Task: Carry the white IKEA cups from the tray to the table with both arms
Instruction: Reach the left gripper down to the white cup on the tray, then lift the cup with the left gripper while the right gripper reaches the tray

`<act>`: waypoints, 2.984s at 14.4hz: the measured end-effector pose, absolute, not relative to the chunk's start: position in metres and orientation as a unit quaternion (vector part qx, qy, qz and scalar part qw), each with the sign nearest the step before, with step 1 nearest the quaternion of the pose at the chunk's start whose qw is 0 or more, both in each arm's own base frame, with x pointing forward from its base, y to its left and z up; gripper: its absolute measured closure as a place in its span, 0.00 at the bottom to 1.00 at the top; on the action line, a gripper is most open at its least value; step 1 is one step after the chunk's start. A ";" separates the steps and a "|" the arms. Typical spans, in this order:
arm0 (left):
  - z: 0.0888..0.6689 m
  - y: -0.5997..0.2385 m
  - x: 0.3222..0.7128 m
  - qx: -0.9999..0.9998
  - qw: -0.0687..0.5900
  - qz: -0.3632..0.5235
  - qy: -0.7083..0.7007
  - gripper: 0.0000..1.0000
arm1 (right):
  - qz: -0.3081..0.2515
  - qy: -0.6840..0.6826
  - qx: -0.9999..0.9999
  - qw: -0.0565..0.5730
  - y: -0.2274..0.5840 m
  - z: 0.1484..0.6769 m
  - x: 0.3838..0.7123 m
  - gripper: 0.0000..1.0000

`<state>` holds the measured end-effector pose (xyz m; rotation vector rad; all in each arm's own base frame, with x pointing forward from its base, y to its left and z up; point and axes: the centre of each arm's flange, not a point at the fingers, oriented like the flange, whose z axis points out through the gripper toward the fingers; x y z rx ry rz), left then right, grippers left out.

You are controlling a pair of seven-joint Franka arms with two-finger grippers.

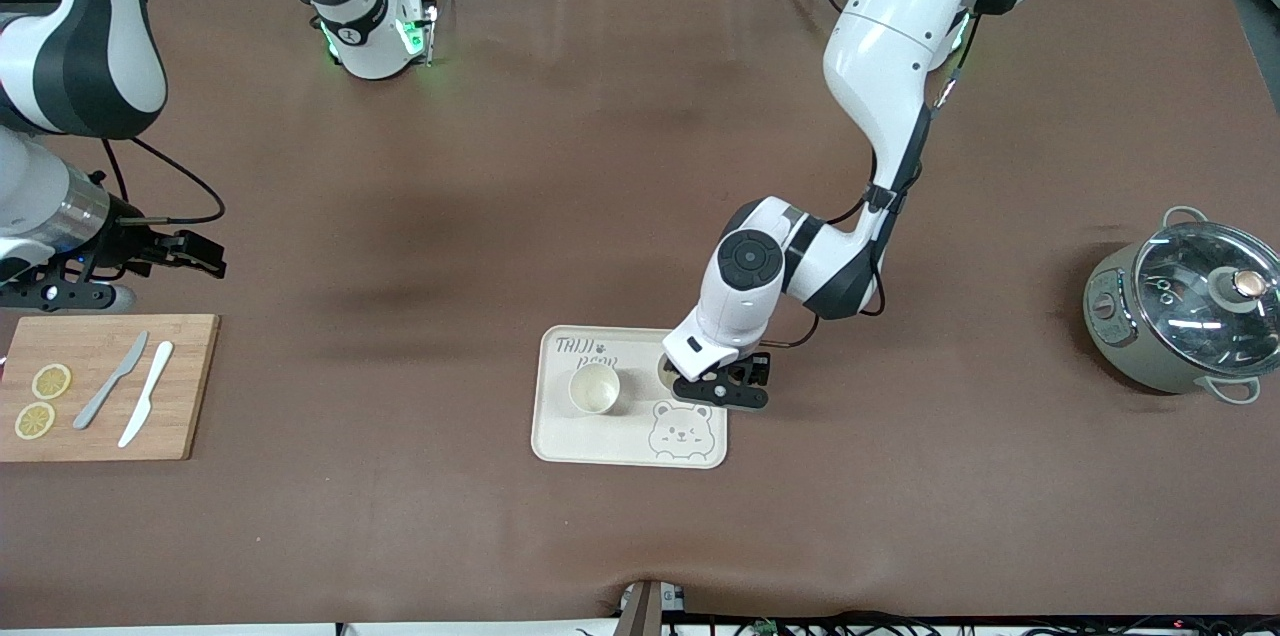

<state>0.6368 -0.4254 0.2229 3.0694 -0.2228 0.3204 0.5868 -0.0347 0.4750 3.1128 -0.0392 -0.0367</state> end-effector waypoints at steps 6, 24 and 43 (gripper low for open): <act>0.217 -0.426 0.635 0.992 0.022 0.100 -0.068 0.63 | 0.000 -0.049 0.999 0.013 0.013 0.481 0.591 0.00; 0.330 -0.353 0.617 0.999 -0.006 0.045 -0.014 0.95 | 0.021 -0.156 0.986 -0.061 0.252 0.424 0.646 0.00; 0.292 -0.066 0.437 0.995 0.017 0.074 -0.058 0.95 | 0.055 -0.172 0.981 -0.065 0.362 0.287 0.656 0.00</act>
